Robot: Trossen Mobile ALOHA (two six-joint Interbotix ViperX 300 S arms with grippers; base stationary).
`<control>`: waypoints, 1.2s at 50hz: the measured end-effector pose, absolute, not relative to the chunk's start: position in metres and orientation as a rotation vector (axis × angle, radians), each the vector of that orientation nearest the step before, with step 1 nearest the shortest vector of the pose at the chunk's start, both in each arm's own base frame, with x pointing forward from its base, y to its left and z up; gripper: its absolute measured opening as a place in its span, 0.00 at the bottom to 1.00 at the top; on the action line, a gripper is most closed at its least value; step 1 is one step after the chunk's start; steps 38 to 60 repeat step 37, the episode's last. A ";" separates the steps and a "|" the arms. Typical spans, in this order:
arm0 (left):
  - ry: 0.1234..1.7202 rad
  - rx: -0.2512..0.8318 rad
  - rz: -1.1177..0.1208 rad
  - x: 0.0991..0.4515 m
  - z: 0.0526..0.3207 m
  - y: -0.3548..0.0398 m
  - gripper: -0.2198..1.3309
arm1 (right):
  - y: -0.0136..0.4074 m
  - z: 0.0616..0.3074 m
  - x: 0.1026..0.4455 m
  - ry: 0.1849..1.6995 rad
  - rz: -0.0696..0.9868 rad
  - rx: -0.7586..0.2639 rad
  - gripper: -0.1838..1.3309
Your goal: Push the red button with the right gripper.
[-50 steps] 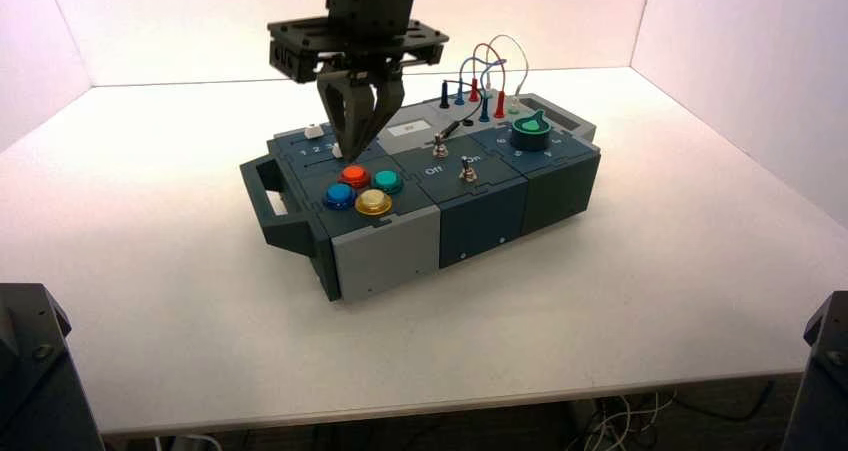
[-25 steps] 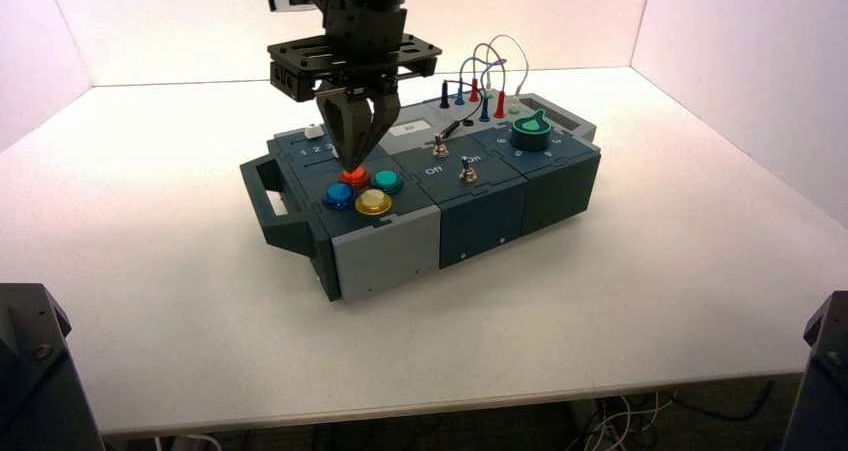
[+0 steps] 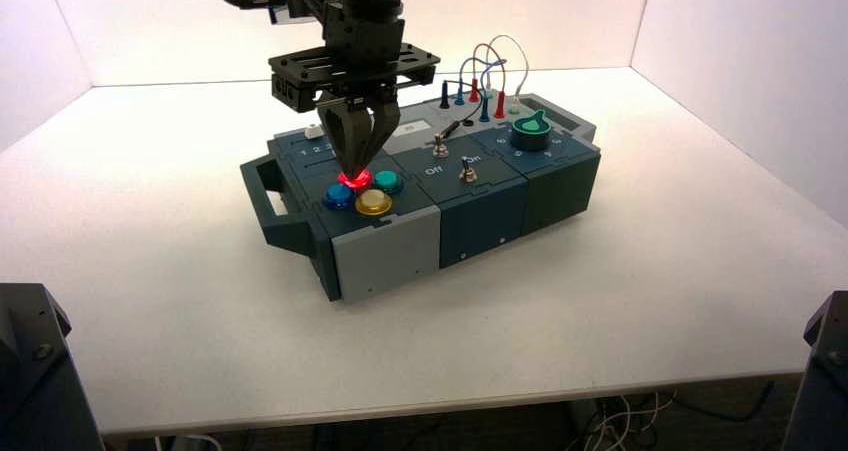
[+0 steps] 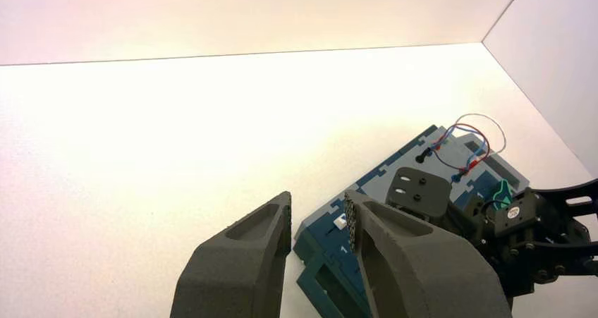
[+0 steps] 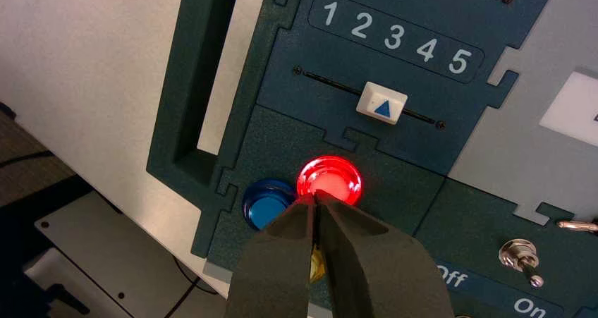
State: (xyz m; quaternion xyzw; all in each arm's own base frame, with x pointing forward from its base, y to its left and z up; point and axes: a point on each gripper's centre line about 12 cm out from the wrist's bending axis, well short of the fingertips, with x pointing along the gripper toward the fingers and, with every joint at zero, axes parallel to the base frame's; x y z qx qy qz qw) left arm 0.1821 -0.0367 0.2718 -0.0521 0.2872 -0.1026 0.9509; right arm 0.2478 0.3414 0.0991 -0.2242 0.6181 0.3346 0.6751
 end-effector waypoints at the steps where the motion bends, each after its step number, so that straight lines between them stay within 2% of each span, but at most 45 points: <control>1: 0.584 -0.106 -0.209 0.182 0.272 -0.037 0.70 | 0.342 0.099 0.247 1.391 0.754 -0.506 0.03; 60: 0.599 -0.107 -0.214 0.179 0.271 -0.037 0.70 | 0.342 0.100 0.249 1.384 0.747 -0.493 0.03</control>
